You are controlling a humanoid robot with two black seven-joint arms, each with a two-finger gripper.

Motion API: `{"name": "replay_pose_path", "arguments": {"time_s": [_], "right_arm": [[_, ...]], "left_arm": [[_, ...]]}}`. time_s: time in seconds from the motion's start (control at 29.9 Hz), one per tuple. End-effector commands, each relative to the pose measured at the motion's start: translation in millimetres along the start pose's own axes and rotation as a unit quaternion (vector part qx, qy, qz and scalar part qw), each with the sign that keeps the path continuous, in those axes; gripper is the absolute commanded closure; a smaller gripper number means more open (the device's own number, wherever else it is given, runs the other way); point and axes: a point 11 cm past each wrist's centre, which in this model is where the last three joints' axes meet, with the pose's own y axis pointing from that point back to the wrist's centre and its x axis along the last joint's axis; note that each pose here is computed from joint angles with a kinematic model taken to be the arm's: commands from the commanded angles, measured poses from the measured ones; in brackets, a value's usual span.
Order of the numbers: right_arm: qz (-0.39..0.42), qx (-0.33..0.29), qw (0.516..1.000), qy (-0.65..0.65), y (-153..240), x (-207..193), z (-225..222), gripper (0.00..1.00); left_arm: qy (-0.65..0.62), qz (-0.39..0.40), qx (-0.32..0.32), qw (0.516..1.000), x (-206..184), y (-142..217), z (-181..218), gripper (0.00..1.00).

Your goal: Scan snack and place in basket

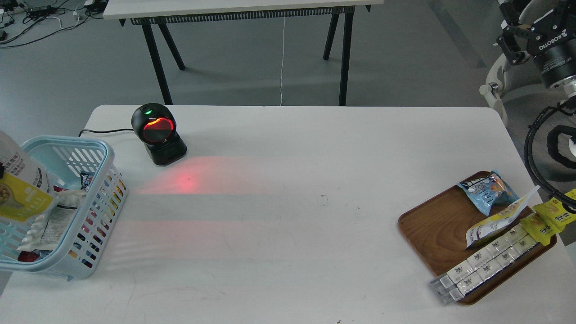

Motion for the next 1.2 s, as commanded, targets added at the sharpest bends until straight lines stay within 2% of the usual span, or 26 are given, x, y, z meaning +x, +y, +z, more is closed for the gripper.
{"name": "replay_pose_path", "arguments": {"time_s": [0.0,0.3,0.57,0.67,0.74,0.8,0.94,1.07,1.17], "right_arm": [[0.0,0.001,1.0,0.0,0,0,0,0.01],[-0.001,0.003,1.0,0.001,-2,-1,-2,0.01],[-0.001,0.003,1.0,0.0,-2,0,-2,0.01],[-0.001,0.003,1.0,0.001,-2,-1,-2,0.01],[-0.001,0.003,1.0,0.001,-2,-1,-2,0.01],[-0.001,0.003,1.0,0.001,-2,-1,-2,0.01],[-0.002,0.003,1.0,0.0,-2,-1,-2,0.01],[-0.003,0.0,1.0,0.0,-2,-2,0,0.01],[-0.006,-0.001,1.0,-0.002,-3,-5,2,0.01]], "left_arm": [[-0.003,-0.008,-0.003,1.0,0,-4,2,1.0],[-0.018,-0.017,-0.012,1.0,8,-14,8,0.9],[-0.02,-0.021,-0.011,1.0,9,-17,7,0.74],[-0.02,-0.019,-0.012,1.0,11,-16,7,0.57],[-0.019,-0.016,-0.012,1.0,12,-16,6,0.51],[-0.018,-0.011,-0.012,1.0,15,-15,7,0.4],[0.013,0.043,-0.026,0.999,44,-6,7,0.18],[0.066,0.129,-0.069,0.987,89,9,15,0.08],[0.116,0.172,-0.117,0.971,120,10,23,0.08]]}}
